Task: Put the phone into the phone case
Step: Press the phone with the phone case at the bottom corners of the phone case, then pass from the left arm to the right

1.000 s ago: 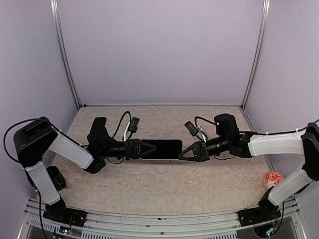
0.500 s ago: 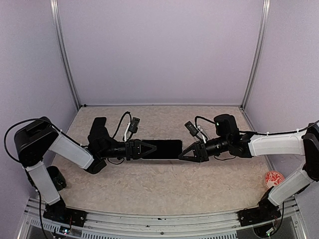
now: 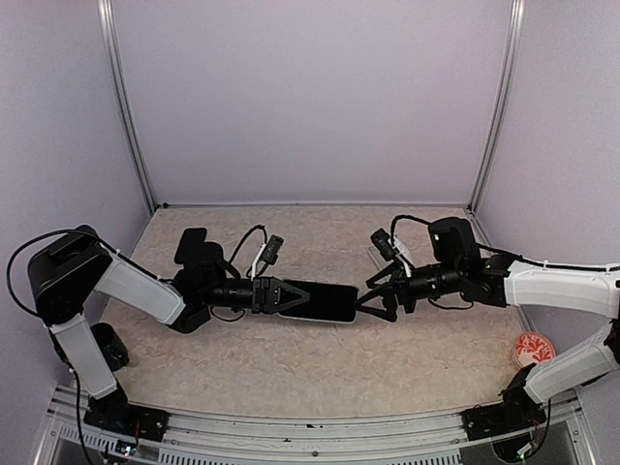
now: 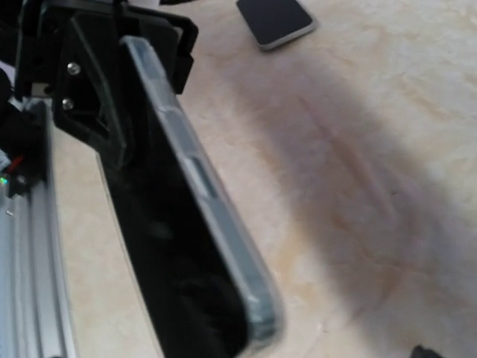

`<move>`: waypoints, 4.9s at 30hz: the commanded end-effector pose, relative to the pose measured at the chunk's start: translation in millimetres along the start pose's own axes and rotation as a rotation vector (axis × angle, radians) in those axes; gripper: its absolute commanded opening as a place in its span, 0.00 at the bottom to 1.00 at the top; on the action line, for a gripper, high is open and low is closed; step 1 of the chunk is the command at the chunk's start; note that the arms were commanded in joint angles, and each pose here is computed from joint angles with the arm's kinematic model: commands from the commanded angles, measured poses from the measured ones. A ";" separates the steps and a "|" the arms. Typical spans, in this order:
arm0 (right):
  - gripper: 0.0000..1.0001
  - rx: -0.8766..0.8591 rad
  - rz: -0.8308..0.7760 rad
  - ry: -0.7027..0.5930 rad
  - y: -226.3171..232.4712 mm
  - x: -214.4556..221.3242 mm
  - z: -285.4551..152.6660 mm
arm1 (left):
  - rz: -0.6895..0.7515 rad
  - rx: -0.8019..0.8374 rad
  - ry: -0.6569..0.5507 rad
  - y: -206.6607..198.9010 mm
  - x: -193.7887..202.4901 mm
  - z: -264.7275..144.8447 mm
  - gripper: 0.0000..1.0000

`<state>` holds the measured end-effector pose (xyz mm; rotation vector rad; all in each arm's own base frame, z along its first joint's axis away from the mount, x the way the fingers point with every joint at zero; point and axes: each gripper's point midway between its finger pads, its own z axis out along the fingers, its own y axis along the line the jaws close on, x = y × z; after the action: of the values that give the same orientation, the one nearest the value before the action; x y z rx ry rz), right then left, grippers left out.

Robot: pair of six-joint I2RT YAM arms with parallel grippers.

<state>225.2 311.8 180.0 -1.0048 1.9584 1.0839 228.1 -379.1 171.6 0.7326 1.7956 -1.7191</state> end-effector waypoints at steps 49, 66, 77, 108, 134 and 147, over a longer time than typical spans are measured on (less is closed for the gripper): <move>0.79 -0.071 -0.285 0.263 55.6 32.9 47.7 | 0.255 0.018 0.376 -47.4 33.9 13.8 0.00; 0.25 -0.305 -0.191 0.337 80.7 52.4 47.1 | 0.298 -0.025 0.424 -41.2 42.4 18.9 0.00; 0.00 -0.317 -0.179 0.301 82.7 43.4 45.7 | 0.302 -0.046 0.383 -39.8 34.5 16.4 0.22; 0.00 0.288 -0.181 -0.056 1.2 -36.8 13.9 | -0.110 -0.362 -0.142 -16.7 -52.7 18.3 0.99; 0.00 0.363 -0.117 -0.097 0.5 -44.7 28.5 | -0.131 -0.536 -0.241 9.5 -49.7 52.9 0.99; 0.00 0.341 -0.111 -0.135 7.7 -55.0 23.1 | -0.105 -0.610 -0.272 13.6 -49.7 38.0 0.99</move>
<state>246.5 336.6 172.9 -0.8686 2.0040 0.6148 271.5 -422.2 183.7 0.1494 2.0642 -1.1739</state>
